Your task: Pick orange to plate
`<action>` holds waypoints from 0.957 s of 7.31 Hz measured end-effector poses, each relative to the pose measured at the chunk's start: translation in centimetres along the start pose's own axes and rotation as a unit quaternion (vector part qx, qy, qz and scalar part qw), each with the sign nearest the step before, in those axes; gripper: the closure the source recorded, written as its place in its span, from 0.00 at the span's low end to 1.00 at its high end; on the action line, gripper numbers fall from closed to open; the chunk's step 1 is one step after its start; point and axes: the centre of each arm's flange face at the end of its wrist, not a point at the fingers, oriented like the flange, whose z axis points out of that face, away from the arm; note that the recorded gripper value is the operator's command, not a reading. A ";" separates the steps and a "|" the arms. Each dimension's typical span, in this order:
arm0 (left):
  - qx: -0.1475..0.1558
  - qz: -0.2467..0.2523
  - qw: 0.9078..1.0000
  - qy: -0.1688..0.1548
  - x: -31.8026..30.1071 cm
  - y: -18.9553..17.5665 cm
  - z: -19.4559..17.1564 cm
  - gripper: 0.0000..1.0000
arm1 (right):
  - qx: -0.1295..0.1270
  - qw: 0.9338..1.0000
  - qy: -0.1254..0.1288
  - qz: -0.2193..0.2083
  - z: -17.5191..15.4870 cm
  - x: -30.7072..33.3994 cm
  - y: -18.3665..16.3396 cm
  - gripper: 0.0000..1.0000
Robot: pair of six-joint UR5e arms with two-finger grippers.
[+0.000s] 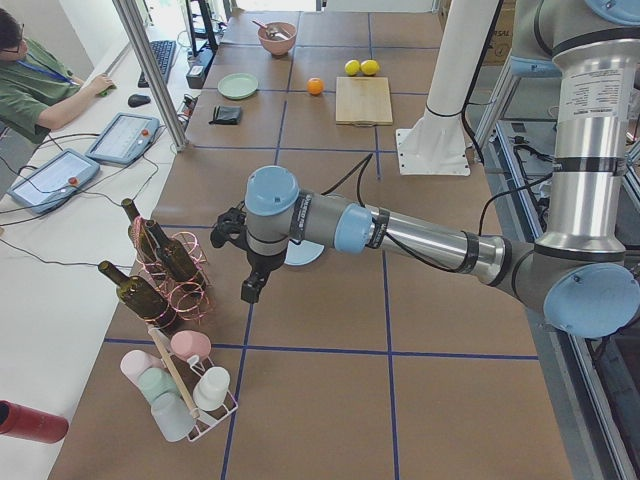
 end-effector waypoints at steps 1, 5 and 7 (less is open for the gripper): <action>0.043 0.038 0.998 -0.006 1.0 -1.7 -1.3 0.00 | 0.010 1.000 -0.003 -0.006 0.0 -0.8 -0.8 0.00; 0.094 0.068 0.992 0.058 6.0 0.7 3.1 0.00 | 0.034 0.999 -0.022 -0.028 0.6 -3.2 -2.4 0.00; 0.076 -0.035 0.996 0.039 10.7 0.0 8.6 0.00 | 0.031 0.999 -0.026 -0.029 1.0 -3.7 -2.5 0.00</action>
